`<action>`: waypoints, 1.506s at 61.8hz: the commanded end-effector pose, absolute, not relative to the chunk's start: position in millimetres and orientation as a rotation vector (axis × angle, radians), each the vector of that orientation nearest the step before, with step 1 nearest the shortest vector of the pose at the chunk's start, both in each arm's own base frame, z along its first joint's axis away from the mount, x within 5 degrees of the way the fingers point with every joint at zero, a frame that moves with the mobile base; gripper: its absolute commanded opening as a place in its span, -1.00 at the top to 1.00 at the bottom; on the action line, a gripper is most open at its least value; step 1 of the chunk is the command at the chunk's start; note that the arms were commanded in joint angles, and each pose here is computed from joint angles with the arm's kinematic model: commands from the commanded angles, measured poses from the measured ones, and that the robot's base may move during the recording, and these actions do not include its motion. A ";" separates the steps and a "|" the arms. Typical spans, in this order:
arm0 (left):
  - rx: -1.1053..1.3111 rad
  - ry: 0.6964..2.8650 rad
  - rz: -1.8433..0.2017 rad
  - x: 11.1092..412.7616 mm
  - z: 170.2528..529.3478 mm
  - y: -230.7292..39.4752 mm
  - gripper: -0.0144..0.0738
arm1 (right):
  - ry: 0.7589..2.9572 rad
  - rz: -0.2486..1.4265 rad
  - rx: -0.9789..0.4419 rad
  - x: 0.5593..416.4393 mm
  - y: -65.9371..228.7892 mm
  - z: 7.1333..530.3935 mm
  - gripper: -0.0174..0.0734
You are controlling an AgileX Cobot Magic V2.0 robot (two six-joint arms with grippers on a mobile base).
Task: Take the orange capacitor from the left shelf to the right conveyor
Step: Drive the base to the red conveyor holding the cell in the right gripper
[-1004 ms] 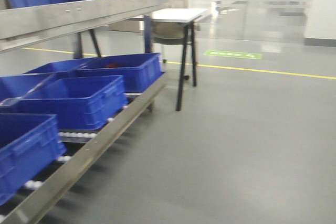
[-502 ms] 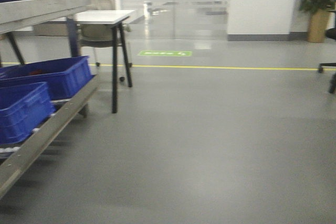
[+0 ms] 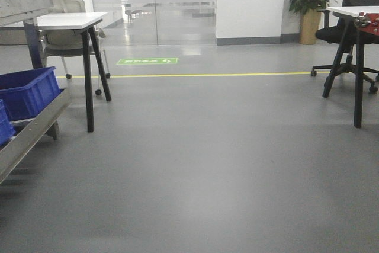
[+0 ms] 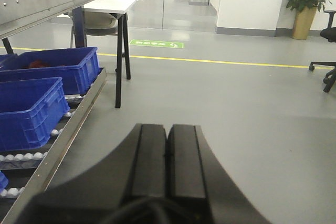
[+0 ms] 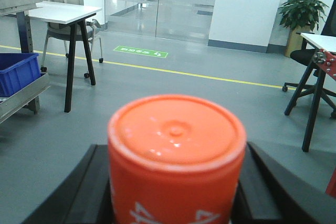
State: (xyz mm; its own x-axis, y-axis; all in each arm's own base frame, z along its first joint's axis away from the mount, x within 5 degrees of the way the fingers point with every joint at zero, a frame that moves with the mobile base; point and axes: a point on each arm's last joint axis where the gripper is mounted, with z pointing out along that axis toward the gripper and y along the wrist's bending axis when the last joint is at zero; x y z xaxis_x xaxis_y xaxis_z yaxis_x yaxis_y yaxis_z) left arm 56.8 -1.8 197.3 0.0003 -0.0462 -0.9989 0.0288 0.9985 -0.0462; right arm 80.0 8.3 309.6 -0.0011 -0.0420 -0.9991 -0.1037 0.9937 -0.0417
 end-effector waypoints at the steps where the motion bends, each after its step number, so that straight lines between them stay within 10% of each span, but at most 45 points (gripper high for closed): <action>1: -0.020 1.468 -0.058 55.3 207.2 -1.2 0.96 | 1.456 0.031 -0.122 78.6 8.1 327.7 0.38; 93: -0.020 1.468 -0.058 55.3 207.2 -1.2 0.96 | 1.455 0.031 -0.122 78.6 8.1 327.8 0.38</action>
State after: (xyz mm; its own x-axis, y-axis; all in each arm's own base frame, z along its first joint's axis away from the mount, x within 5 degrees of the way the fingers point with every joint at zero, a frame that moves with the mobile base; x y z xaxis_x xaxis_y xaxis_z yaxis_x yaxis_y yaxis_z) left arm 56.8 -1.8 197.1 -0.0015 -0.0462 -0.9989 0.0289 0.9985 -0.0462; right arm 79.6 8.2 309.8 0.0014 -0.0452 -0.9990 -0.1034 0.9936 -0.0451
